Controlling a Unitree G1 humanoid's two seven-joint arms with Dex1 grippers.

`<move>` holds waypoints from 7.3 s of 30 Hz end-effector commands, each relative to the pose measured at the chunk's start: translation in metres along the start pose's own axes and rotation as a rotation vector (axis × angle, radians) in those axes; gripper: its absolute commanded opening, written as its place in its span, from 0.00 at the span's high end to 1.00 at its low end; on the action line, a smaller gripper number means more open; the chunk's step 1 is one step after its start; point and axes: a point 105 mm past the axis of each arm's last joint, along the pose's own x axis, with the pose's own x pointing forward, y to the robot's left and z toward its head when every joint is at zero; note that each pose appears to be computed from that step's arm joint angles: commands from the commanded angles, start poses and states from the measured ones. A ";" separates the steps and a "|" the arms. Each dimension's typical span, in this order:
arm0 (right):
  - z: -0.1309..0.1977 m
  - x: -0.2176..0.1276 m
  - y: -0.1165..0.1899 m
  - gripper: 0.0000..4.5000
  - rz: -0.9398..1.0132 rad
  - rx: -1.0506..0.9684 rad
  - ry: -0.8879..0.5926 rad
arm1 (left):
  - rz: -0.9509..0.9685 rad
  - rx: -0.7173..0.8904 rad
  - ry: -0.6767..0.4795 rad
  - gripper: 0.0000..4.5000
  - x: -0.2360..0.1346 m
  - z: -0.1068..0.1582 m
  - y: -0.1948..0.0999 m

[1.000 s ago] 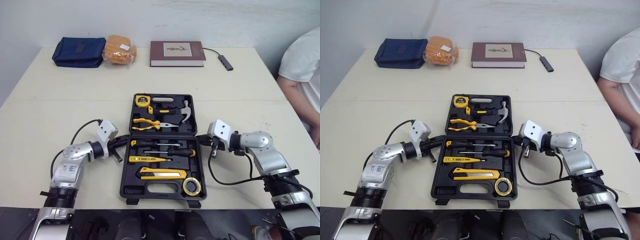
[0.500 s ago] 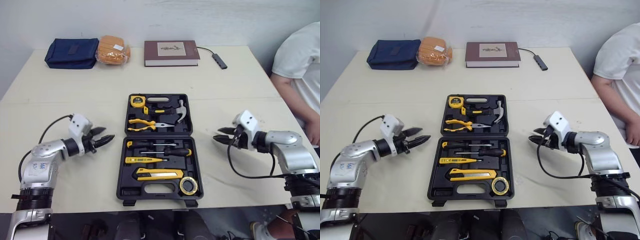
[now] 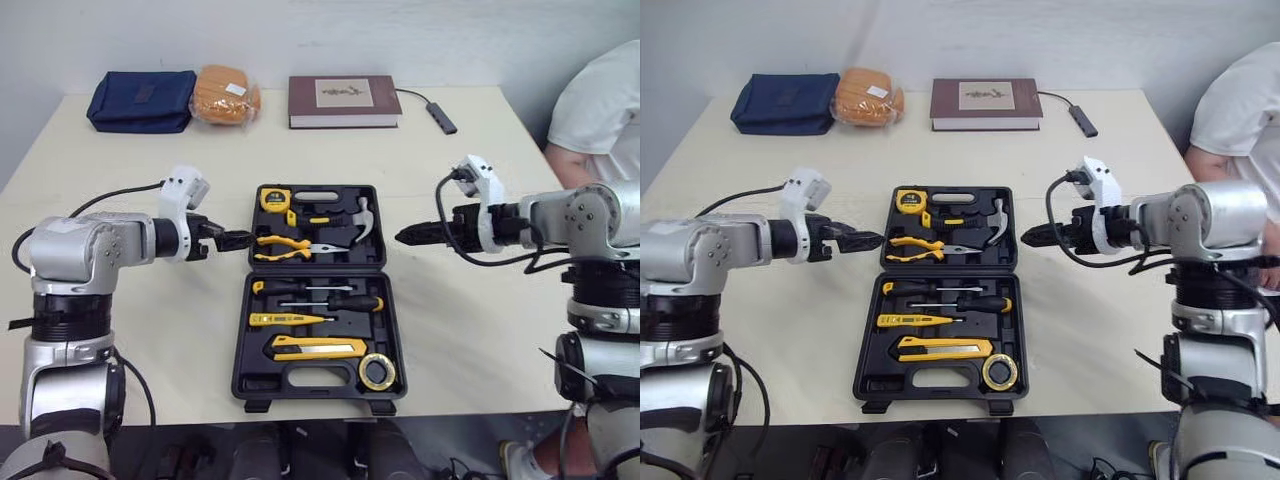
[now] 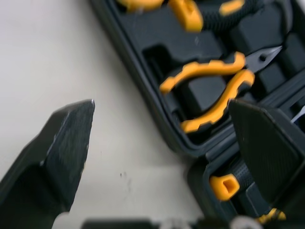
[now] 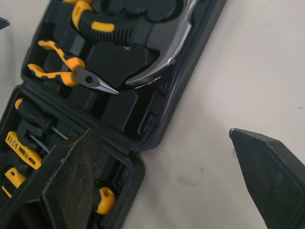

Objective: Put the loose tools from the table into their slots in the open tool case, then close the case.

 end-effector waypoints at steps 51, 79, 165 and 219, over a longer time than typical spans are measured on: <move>0.021 0.050 -0.010 1.00 -0.232 0.126 -0.117 | -0.011 -0.102 -0.163 0.96 0.039 0.025 -0.004; -0.032 0.020 -0.047 1.00 -0.480 -1.343 -0.578 | 0.167 0.915 -0.723 0.96 -0.005 -0.008 -0.005; -0.133 0.028 -0.036 1.00 -0.105 -0.991 -0.332 | -0.464 0.561 -0.332 0.98 0.036 -0.069 -0.023; -0.112 -0.029 -0.064 1.00 -0.462 -0.580 -0.579 | -0.567 0.782 0.009 0.98 0.159 -0.062 -0.164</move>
